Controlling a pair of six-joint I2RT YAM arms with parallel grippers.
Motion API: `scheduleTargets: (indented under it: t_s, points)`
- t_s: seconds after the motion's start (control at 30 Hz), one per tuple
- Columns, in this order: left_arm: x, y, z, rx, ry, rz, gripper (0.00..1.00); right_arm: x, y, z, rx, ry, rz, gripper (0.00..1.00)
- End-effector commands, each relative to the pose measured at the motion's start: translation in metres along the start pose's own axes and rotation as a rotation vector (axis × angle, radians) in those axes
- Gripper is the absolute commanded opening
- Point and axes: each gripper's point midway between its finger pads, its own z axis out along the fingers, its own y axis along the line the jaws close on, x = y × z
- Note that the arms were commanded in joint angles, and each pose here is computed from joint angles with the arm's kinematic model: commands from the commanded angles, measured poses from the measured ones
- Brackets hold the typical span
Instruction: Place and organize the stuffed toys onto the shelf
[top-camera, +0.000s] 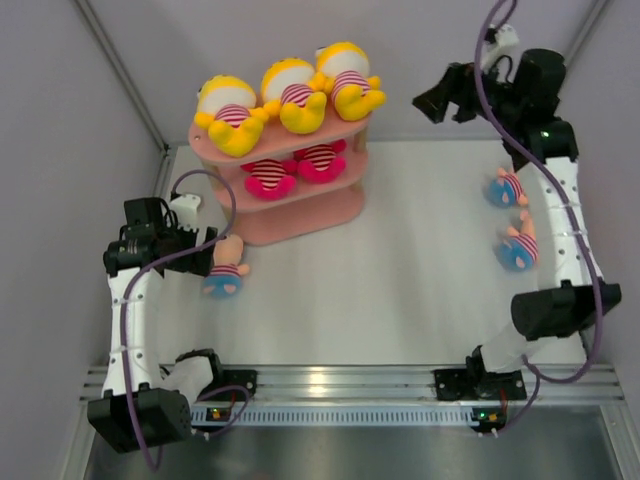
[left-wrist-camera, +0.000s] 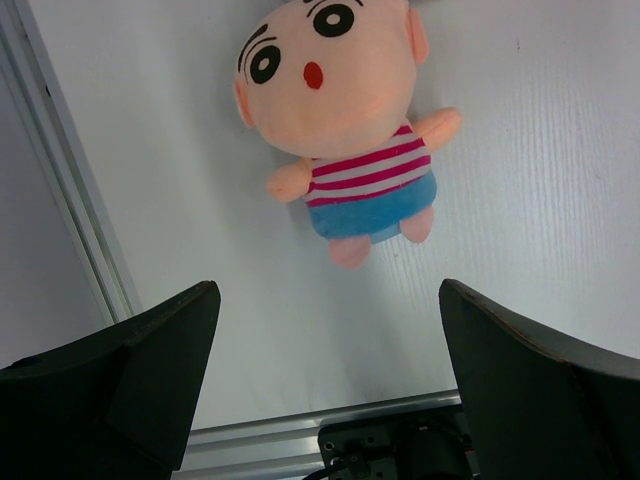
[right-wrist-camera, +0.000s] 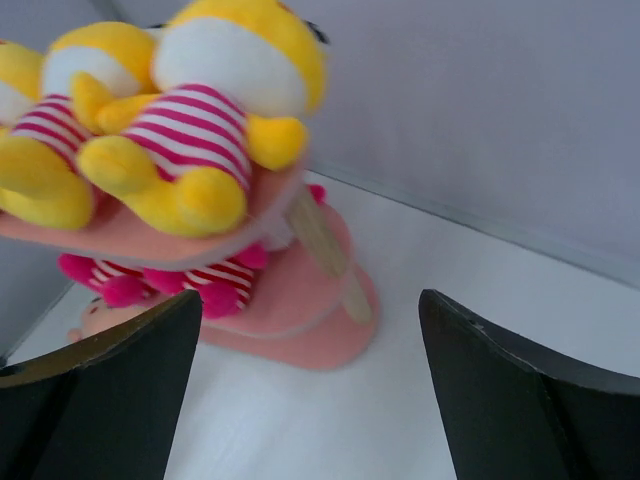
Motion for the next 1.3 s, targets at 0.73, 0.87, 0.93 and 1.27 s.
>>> scheduleTargets:
  t_s: [0.73, 0.87, 0.93, 1.27]
  points:
    - [0.018, 0.003, 0.006, -0.019, 0.044, 0.03, 0.97, 0.234, -0.245, -0.246, 1.263, -0.008, 0.448, 0.87]
    - [0.023, 0.005, 0.01, -0.027, 0.069, 0.032, 0.97, 0.259, -0.251, -0.268, 1.399, 0.009, 0.503, 0.87]
    - [0.023, 0.005, 0.012, -0.022, 0.075, 0.031, 0.97, 0.275, -0.247, -0.284, 1.481, 0.003, 0.502, 0.89]
    - [0.014, 0.004, 0.012, -0.001, 0.061, 0.028, 0.96, 0.344, -0.247, -0.296, 1.585, 0.018, 0.625, 0.95]
